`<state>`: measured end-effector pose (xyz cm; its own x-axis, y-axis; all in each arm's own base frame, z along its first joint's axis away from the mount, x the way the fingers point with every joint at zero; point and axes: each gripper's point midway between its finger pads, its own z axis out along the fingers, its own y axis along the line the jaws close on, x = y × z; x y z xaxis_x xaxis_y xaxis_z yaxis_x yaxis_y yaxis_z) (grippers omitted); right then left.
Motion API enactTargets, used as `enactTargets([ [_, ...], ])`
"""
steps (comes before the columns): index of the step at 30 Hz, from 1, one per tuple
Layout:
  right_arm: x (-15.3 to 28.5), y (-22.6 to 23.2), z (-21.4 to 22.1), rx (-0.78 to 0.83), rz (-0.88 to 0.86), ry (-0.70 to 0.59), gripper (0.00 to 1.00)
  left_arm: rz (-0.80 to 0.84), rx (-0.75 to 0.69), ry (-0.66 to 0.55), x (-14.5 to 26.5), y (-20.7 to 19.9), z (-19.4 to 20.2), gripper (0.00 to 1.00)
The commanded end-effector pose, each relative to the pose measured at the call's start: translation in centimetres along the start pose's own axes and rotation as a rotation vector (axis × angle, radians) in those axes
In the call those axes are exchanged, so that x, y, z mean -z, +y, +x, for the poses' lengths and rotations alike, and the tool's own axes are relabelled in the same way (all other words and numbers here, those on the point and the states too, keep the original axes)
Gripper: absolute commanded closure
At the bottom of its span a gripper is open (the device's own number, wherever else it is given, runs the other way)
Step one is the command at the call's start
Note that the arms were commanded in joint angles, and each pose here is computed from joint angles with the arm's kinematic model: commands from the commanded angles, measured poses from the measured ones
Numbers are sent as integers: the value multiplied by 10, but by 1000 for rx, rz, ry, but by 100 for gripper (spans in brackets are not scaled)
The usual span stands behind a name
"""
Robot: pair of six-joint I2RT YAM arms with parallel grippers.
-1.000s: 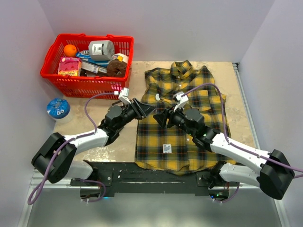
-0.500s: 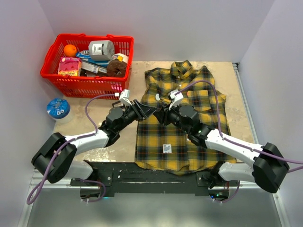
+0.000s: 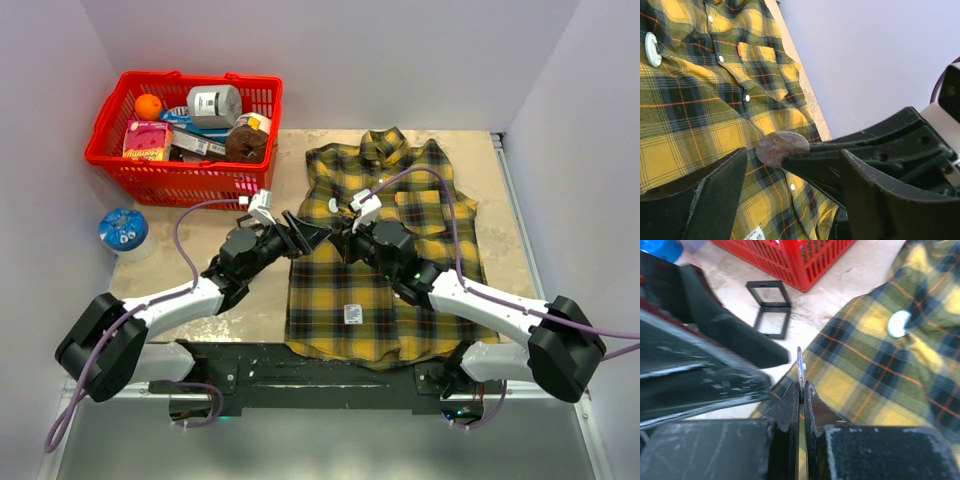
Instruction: Pin the brooch onto the clothing
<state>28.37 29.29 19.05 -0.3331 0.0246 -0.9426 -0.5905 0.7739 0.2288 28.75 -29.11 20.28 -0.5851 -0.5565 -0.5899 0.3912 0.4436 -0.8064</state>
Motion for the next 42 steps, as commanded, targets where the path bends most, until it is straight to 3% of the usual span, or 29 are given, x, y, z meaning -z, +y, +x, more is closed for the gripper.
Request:
enactTargets([
  [1,7,-6,-29,115,31,-81,100,2,-70,-4,4,-16,-16,18],
  [11,13,-5,-27,239,21,-70,100,-74,54,203,-6,-6,-16,21],
  [24,20,21,-26,368,27,-76,100,-112,398,350,-11,-6,15,19],
  [38,19,20,-15,474,132,-65,100,-189,477,357,10,-4,20,22],
  [42,16,17,-9,501,160,-47,100,-183,514,369,11,-1,23,28],
])
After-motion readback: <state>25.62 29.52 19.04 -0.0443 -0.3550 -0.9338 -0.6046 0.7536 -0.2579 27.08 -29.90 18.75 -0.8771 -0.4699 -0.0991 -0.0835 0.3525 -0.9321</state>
